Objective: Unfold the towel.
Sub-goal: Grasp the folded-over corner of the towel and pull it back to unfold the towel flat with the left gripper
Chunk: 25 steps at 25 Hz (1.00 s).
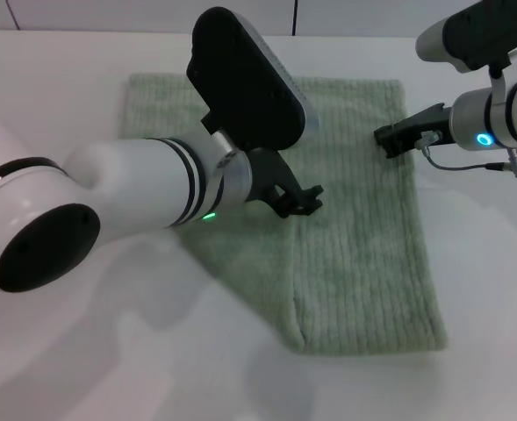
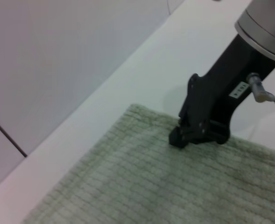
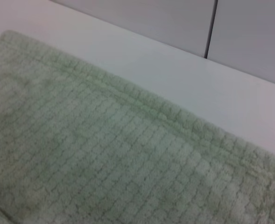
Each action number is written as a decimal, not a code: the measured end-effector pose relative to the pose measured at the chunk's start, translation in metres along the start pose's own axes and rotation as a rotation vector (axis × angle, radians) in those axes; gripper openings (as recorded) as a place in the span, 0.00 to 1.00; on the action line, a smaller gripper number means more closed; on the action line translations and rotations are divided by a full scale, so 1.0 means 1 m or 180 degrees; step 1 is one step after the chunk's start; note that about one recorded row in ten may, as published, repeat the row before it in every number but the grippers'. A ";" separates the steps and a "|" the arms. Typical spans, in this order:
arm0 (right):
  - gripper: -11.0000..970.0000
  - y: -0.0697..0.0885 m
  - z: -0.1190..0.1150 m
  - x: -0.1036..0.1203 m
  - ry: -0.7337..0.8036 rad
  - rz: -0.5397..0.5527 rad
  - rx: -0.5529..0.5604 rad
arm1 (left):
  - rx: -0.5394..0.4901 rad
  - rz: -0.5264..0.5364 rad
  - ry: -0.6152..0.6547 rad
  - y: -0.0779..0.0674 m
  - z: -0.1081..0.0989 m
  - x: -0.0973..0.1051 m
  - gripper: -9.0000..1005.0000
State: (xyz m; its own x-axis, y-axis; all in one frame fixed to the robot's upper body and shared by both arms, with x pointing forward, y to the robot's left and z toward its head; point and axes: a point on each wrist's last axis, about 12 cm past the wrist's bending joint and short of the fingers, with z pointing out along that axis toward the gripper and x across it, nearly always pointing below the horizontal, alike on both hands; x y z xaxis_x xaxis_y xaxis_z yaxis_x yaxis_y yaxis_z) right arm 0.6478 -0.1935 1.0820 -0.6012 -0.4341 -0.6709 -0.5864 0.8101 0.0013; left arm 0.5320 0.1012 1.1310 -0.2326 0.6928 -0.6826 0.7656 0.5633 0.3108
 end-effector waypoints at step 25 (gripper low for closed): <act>0.01 0.000 -0.001 -0.002 -0.0008 0.0015 -0.0010 | -0.0016 0.0052 -0.0045 0.002 0.021 0.005 0.84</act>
State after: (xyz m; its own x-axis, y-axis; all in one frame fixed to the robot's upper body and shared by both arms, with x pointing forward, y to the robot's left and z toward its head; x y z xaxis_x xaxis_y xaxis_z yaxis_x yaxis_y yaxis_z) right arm 0.6484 -0.1931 1.0838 -0.6025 -0.4294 -0.6728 -0.5854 0.8107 0.0068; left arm 0.5451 0.0966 1.1149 -0.2115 0.6956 -0.6866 0.7661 0.5542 0.3254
